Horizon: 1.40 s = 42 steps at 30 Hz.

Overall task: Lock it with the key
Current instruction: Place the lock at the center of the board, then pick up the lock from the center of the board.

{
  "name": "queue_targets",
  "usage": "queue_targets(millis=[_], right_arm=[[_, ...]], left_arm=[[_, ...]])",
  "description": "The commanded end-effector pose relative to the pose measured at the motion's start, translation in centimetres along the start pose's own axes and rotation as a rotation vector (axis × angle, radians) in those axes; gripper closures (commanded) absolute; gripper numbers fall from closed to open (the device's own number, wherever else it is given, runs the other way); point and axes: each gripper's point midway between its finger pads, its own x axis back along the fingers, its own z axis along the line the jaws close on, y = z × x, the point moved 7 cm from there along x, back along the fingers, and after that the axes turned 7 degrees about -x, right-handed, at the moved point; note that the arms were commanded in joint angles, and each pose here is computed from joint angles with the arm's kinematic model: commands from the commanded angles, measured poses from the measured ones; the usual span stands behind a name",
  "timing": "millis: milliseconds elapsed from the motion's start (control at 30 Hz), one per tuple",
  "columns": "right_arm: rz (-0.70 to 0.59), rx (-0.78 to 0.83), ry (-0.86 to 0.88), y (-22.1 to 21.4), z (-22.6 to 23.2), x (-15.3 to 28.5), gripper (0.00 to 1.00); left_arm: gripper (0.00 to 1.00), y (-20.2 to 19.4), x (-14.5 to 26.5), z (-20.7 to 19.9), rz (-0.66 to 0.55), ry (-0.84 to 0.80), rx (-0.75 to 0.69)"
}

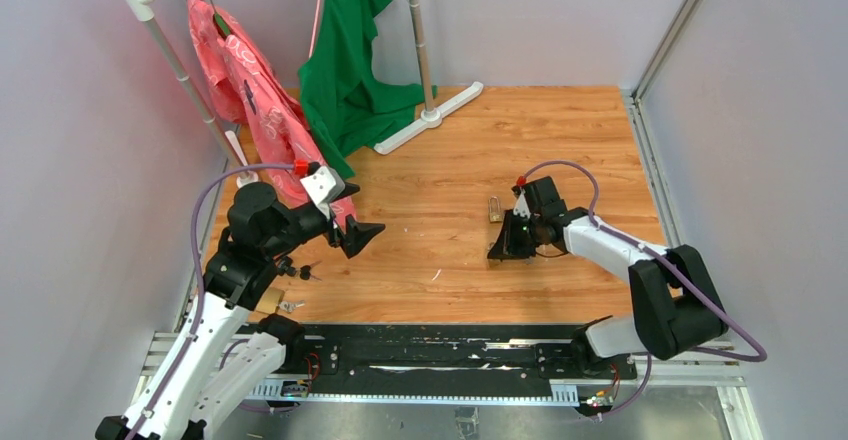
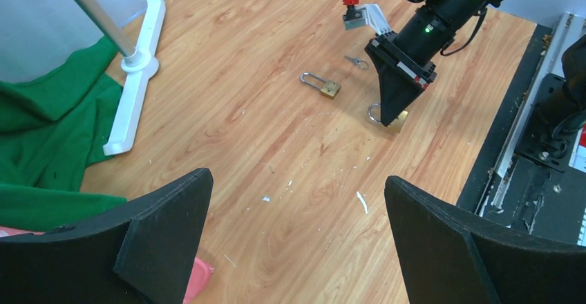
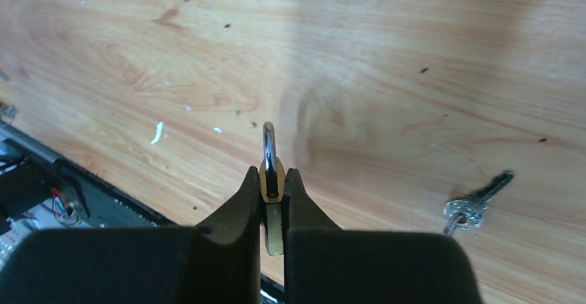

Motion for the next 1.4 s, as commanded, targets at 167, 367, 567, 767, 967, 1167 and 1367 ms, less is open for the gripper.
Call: queue_targets(millis=[167,367,567,767,967,1167,1367], right_arm=[[-0.023,-0.092,-0.178,0.2,-3.7,-1.0,1.0],[-0.012,-0.112,-0.2,0.1,-4.1,-1.1,0.75],[-0.091,-0.075,-0.287,1.1,-3.9,1.2,0.35],[-0.186,0.074,-0.3,4.0,-0.8,5.2,0.29],[-0.348,0.31,-0.16,6.6,3.7,9.2,0.28],[-0.437,0.424,-0.006,6.8,5.2,9.6,0.28],[-0.416,0.498,0.049,6.5,5.2,8.8,0.28]], left_arm=[[0.0,-0.1,0.8,0.6,0.026,0.094,-0.002],[0.0,0.0,0.8,1.0,0.029,0.13,-0.007],[0.0,-0.4,1.0,1.7,0.06,0.2,-0.003],[0.0,-1.6,1.7,2.4,0.229,0.152,-0.196],[0.0,-6.4,5.0,4.6,0.928,-0.21,-0.511],[0.09,-9.9,9.1,6.9,1.296,-0.389,-0.471],[0.09,-14.3,12.6,9.0,1.497,-0.422,-0.314]])
